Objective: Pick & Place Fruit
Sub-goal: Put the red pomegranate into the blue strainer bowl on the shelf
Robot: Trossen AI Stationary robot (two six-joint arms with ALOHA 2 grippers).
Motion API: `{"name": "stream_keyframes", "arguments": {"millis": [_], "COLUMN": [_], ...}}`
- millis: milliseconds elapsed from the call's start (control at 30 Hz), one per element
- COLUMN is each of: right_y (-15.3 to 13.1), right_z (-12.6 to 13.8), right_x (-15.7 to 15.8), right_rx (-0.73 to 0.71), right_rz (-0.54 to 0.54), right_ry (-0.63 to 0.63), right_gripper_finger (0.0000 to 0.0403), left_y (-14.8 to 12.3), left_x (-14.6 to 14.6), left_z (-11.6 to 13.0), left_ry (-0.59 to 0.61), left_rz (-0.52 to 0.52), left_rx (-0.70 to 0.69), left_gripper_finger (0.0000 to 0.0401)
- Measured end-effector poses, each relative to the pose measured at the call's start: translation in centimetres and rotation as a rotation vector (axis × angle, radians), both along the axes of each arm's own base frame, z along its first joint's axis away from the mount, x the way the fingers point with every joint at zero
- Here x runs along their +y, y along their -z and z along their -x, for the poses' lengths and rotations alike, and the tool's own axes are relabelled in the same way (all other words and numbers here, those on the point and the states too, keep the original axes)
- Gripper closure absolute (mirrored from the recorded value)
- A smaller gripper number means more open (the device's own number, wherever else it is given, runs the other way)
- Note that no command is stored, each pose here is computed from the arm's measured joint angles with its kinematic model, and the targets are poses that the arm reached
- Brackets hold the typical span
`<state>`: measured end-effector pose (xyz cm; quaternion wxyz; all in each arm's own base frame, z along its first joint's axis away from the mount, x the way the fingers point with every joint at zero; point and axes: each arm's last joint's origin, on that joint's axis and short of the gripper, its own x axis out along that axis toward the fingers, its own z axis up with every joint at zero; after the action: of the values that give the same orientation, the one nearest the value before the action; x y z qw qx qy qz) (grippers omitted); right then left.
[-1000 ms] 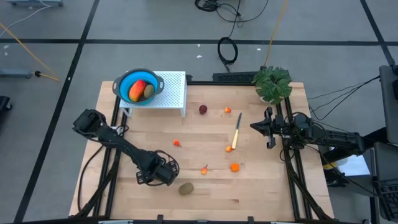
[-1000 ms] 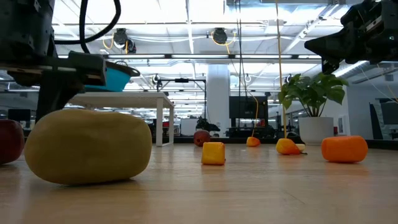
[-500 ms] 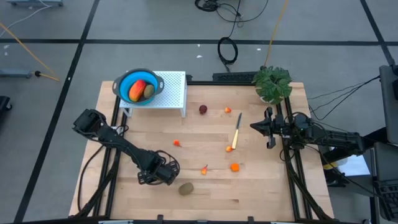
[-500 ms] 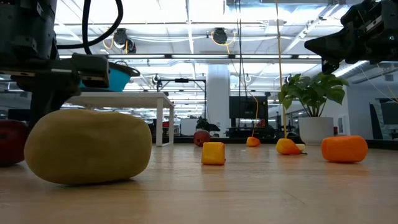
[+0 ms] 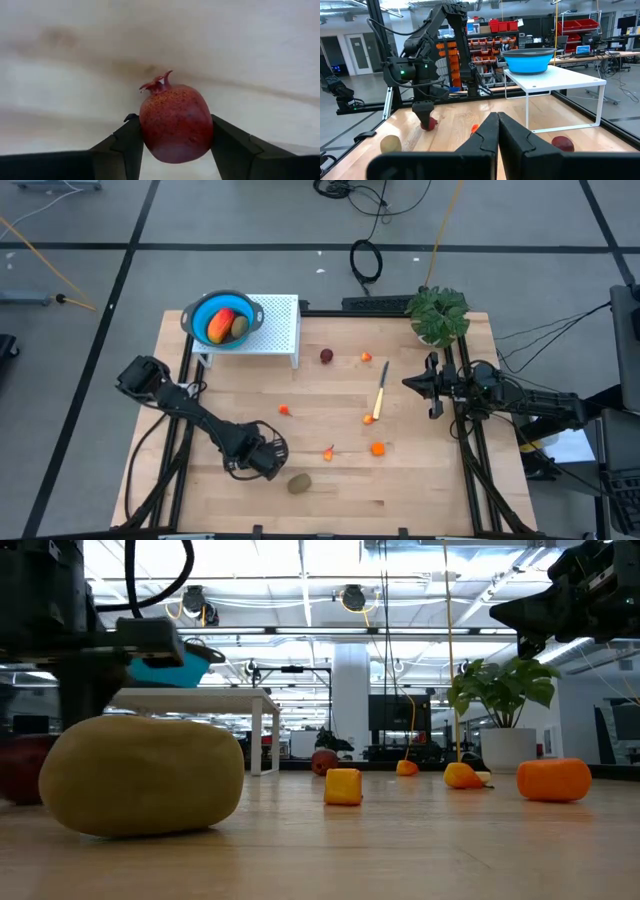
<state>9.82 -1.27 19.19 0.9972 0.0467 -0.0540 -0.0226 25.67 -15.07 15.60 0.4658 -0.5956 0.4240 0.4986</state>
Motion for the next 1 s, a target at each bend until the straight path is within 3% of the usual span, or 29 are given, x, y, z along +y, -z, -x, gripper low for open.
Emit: {"name": "stream_keyframes", "arguments": {"millis": [600,1000], "right_y": [0.0,0.0], "right_z": [0.0,0.0], "right_x": [0.0,0.0], "right_rx": [-0.001,-0.001], "right_rz": [0.000,0.000], "right_ry": [0.000,0.000], "right_gripper_finger": [0.0403,0.0403], "left_y": [-2.0,-6.9], "left_x": [-1.4,-3.0], "left_z": [-2.9,-6.0], "left_ry": [0.374,0.530], "left_rz": [-0.713,-1.098], "left_rx": [-0.555,-0.878], "left_gripper_finger": [0.0210,0.0210]}}
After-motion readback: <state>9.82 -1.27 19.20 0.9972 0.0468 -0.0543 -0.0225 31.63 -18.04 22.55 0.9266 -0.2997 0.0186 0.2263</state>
